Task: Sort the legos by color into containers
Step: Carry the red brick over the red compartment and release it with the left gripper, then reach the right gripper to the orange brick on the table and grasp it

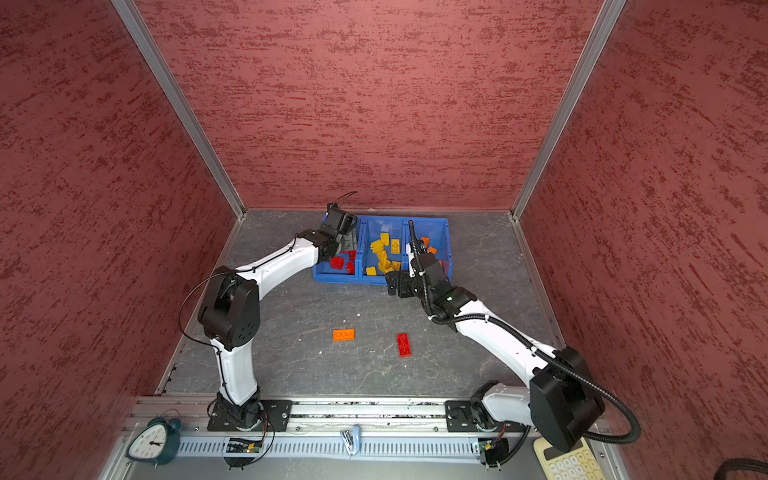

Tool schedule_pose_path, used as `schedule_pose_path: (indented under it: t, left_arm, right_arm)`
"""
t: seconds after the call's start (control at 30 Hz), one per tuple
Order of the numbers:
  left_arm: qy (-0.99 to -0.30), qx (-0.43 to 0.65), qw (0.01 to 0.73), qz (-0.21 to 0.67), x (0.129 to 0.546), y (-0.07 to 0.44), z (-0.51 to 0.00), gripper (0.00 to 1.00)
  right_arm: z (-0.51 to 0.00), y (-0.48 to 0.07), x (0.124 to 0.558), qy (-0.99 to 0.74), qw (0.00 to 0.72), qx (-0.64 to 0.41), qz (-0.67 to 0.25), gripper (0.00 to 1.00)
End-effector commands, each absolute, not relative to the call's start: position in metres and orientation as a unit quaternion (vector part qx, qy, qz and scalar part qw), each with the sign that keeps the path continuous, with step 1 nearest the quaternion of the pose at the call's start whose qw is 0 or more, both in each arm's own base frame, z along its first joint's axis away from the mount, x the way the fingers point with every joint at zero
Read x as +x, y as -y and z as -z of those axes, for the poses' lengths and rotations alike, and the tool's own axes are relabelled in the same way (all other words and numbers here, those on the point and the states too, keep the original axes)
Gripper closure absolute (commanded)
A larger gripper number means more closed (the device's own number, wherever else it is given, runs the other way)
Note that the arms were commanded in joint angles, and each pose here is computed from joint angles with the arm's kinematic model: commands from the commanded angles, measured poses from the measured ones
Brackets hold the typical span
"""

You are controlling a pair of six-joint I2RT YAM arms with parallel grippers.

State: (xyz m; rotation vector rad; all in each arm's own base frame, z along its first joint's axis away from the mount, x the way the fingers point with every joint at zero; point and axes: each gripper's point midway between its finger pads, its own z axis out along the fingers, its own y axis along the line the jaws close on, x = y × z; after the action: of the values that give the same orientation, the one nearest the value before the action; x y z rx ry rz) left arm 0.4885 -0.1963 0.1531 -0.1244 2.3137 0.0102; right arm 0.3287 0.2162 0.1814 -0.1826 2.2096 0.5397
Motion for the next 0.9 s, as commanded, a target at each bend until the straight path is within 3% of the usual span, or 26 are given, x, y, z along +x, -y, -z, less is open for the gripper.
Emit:
schedule_pose_path:
  t: [0.0,0.37,0.57,0.7,0.87]
  left_arm:
    - [-0.917,-0.041,0.398,0.008,0.481,0.206,-0.159,0.14]
    - [-0.901,-0.015,0.432,0.046,0.457,0.22,-0.193,0.0]
    - [-0.887,-0.021,0.46,0.042,0.424,0.212,-0.22,0.0]
    - [-0.879,-0.074,0.468,0.054,0.396,0.182,-0.228,0.0]
    - [-0.878,-0.135,0.456,0.06,0.358,0.133,-0.217,0.0]
  right_arm:
    - [-0.177,-0.214,0.323,-0.882,0.415,-0.081,-0.206,0.01]
    - [-0.161,-0.222,0.314,-0.887,0.393,-0.113,-0.213,0.01]
    - [-0.147,-0.275,0.277,-0.849,0.363,-0.285,-0.256,0.02]
    - [-0.134,-0.313,0.239,-0.796,0.331,-0.41,-0.298,0.06]
    - [-0.102,-0.343,0.209,-0.742,0.288,-0.536,-0.28,0.11]
